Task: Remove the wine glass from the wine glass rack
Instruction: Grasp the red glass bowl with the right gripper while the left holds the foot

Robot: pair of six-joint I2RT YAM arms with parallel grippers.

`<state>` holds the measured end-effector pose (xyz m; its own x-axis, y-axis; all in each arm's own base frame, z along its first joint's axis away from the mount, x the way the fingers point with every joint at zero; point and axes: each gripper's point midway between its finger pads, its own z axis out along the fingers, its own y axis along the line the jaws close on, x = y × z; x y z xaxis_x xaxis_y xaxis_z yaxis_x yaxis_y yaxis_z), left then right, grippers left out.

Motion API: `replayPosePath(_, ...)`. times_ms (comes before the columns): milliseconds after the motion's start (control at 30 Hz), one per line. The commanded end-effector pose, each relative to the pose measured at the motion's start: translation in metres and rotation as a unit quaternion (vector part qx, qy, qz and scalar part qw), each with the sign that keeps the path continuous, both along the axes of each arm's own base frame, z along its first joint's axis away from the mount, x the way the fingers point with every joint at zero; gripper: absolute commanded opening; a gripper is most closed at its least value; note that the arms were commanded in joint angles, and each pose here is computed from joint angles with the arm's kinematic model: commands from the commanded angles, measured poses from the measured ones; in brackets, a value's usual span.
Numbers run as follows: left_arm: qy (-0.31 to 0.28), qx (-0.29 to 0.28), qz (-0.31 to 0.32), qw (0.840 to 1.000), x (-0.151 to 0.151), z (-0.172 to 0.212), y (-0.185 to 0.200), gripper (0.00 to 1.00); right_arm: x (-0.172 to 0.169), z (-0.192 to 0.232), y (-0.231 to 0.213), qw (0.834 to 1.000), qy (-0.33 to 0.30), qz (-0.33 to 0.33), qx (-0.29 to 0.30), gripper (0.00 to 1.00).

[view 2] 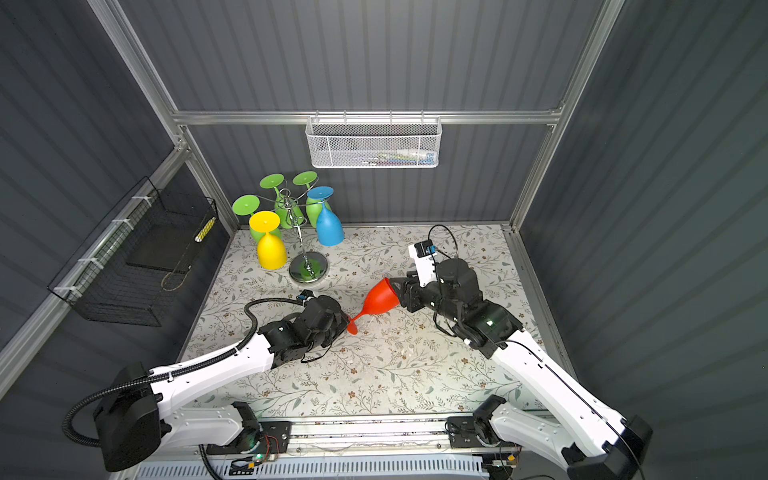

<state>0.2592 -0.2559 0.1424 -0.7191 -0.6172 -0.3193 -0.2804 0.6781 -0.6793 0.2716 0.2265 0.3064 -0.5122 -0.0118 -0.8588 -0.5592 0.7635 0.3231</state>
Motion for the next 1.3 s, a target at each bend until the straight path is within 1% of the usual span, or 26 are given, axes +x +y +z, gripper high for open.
replayPosePath(0,-0.04,-0.024,-0.032,0.998,0.007,0.015,-0.015,0.01,-0.017,-0.015,0.009,0.995,0.088,0.037,0.02,0.54)
replayPosePath(233,-0.053,-0.037,-0.051,0.997,0.01,0.012,-0.026,0.01,-0.013,-0.021,0.008,0.993,0.112,0.024,0.012,0.5)
replayPosePath(400,-0.066,-0.047,-0.06,0.995,0.013,0.016,-0.031,0.01,-0.014,-0.017,0.014,0.992,0.119,0.041,0.024,0.43)
replayPosePath(433,-0.069,-0.047,-0.061,0.995,0.013,0.016,-0.031,0.01,-0.011,-0.025,0.017,0.99,0.131,0.042,0.017,0.42)
replayPosePath(500,-0.074,-0.049,-0.06,0.994,0.014,0.017,-0.03,0.01,-0.009,-0.028,0.018,0.99,0.134,0.041,0.014,0.41)
replayPosePath(767,-0.094,-0.053,-0.063,0.992,0.016,0.019,-0.028,0.02,-0.005,-0.022,0.013,0.991,0.131,0.035,0.012,0.4)
replayPosePath(1000,-0.098,-0.055,-0.064,0.992,0.016,0.017,-0.025,0.02,-0.003,-0.009,0.003,0.993,0.115,0.02,0.021,0.41)
replayPosePath(1133,-0.106,-0.057,-0.068,0.99,0.016,0.019,-0.025,0.02,-0.004,-0.009,0.003,0.993,0.118,0.024,0.021,0.41)
replayPosePath(1200,-0.11,-0.057,-0.07,0.99,0.016,0.02,-0.025,0.02,-0.008,-0.009,0.009,0.991,0.126,0.043,0.027,0.4)
replayPosePath(1267,-0.115,-0.058,-0.07,0.989,0.016,0.023,-0.025,0.02,-0.008,-0.012,0.011,0.99,0.131,0.048,0.027,0.4)
